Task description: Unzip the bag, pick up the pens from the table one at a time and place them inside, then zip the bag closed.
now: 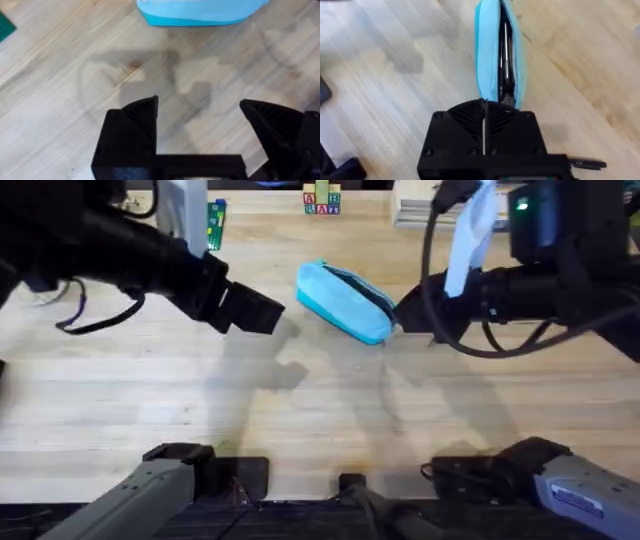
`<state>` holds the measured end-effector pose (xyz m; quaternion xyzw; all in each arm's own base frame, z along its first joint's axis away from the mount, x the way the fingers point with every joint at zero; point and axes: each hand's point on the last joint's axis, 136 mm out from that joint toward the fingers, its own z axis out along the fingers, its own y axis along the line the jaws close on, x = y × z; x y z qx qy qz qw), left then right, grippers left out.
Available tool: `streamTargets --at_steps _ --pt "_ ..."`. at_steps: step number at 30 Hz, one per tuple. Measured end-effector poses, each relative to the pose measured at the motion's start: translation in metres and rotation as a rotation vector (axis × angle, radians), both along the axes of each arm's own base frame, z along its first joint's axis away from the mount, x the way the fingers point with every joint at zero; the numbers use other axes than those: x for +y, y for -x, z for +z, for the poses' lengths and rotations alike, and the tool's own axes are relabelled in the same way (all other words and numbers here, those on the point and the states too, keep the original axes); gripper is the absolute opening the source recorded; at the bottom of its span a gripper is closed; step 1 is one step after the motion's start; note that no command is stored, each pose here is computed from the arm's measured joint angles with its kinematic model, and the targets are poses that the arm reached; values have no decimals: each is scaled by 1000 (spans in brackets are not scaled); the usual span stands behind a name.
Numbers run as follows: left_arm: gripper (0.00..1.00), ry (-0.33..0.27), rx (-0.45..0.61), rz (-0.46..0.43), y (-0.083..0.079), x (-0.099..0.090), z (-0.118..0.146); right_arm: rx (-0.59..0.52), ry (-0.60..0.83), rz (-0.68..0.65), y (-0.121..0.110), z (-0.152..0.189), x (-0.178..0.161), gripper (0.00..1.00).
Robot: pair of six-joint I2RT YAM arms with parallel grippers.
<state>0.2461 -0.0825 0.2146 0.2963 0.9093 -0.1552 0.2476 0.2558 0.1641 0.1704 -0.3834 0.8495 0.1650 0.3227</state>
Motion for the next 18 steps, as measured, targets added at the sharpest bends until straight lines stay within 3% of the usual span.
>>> streamTargets --at_steps 5,18 --pt "997 0 -9 56 2 13 2 57 28 6 -5 -20 2 29" --pt "995 1 5 61 4 14 1 48 106 -25 -27 -42 -3 30"
